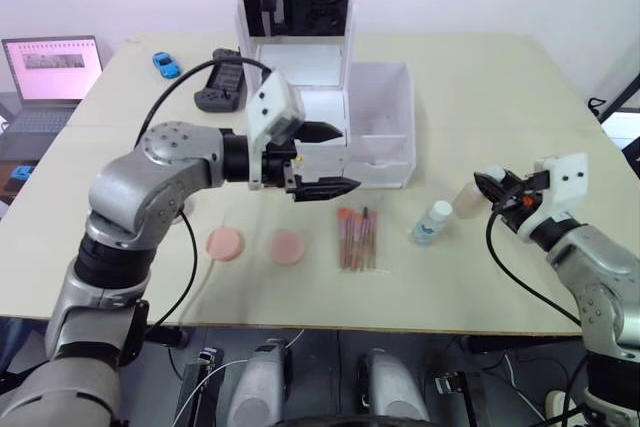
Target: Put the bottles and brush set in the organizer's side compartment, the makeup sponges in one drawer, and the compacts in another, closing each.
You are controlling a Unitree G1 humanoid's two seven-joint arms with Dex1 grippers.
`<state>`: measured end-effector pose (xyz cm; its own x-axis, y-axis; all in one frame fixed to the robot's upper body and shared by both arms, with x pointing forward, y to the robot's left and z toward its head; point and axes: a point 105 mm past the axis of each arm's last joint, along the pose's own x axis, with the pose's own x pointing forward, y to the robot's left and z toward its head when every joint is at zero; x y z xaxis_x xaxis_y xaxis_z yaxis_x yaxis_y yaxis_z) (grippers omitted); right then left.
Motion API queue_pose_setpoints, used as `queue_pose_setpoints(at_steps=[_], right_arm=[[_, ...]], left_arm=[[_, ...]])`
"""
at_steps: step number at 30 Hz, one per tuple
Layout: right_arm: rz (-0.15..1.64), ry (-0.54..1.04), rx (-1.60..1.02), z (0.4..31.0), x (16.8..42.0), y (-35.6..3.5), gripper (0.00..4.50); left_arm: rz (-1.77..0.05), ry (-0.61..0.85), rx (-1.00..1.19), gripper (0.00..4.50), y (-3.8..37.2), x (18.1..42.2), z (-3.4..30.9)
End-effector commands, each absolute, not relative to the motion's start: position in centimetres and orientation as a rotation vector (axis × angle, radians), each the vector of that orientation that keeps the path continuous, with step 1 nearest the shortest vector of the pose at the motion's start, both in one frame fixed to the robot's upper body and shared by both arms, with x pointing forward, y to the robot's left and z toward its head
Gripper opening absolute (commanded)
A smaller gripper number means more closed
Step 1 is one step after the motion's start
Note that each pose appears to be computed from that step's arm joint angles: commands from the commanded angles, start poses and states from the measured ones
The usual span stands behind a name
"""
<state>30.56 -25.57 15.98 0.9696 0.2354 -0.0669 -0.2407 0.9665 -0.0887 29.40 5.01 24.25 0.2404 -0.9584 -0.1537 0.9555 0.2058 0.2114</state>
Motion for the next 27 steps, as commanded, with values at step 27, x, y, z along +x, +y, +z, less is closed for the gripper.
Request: queue_pose_setpoints(at_steps=[27], right_arm=[[0.752, -0.119, -0.192, 28.4, 37.0, -12.3, 0.72]], left_arm=[[-0.998, -0.072, 0.255, 4.50, 11.3, 29.5, 24.3]])
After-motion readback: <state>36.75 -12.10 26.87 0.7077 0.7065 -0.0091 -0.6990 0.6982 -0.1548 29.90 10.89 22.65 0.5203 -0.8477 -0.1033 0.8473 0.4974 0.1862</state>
